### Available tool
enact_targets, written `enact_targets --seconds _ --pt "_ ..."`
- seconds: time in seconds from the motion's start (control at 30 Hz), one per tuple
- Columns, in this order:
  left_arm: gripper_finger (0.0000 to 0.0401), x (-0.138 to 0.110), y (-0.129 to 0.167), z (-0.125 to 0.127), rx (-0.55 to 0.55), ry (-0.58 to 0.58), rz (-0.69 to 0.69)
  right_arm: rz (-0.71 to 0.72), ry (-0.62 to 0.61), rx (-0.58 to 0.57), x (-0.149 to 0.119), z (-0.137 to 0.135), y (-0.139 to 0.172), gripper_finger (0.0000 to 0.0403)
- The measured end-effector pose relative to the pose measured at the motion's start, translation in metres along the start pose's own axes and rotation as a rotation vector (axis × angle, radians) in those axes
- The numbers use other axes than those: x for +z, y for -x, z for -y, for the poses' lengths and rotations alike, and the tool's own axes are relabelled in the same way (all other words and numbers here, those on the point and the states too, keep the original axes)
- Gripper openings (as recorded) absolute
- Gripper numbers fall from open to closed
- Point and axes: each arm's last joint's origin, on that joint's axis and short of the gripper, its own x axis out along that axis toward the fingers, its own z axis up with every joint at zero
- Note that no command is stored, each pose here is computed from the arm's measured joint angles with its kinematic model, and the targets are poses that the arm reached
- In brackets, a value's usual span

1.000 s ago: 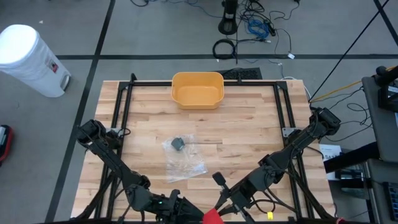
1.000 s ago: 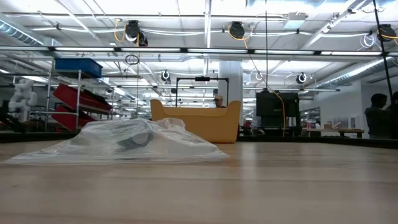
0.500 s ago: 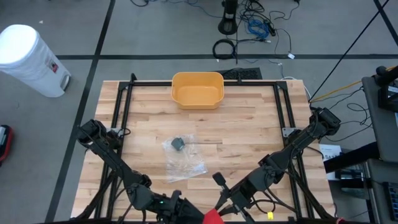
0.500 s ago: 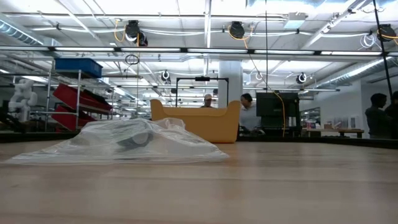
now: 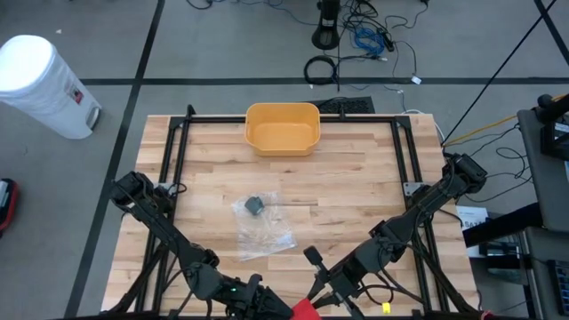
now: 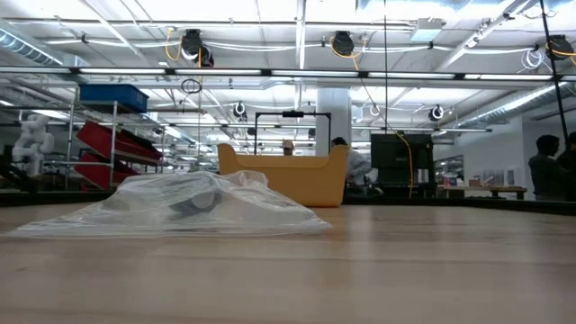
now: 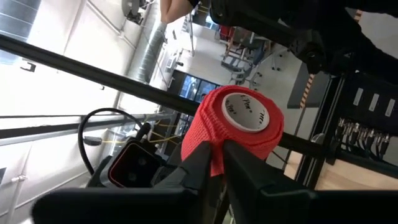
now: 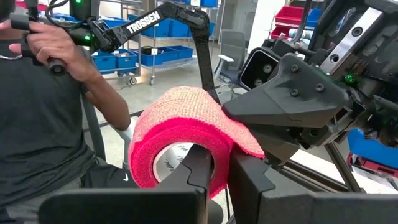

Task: Roll bandage
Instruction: Roll the red bandage

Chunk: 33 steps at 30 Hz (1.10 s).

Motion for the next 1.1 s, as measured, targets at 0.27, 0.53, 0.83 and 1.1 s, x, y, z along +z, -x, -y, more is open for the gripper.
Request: enact_targets --seconds 0.27,0.53,0.83,1.1 --pt "0.0007 0.002 0.001 0.000 0.001 0.001 -0.003 -0.001 -0.016 -0.004 0.000 0.000 0.000 0.0029" --pt "0.0003 0.011 0.006 0.002 0.019 -0.051 -0.073 -0.005 -0.018 -0.012 -0.001 0.001 0.000 0.0029" --pt "0.0002 0.025 0.012 0.000 0.058 -0.071 -0.060 -0.031 -0.027 -0.010 -0.003 0.001 0.000 0.0029" --pt "0.0001 0.024 0.014 0.000 0.067 -0.094 -0.160 -0.031 -0.027 -0.006 -0.003 0.001 0.000 0.0029"
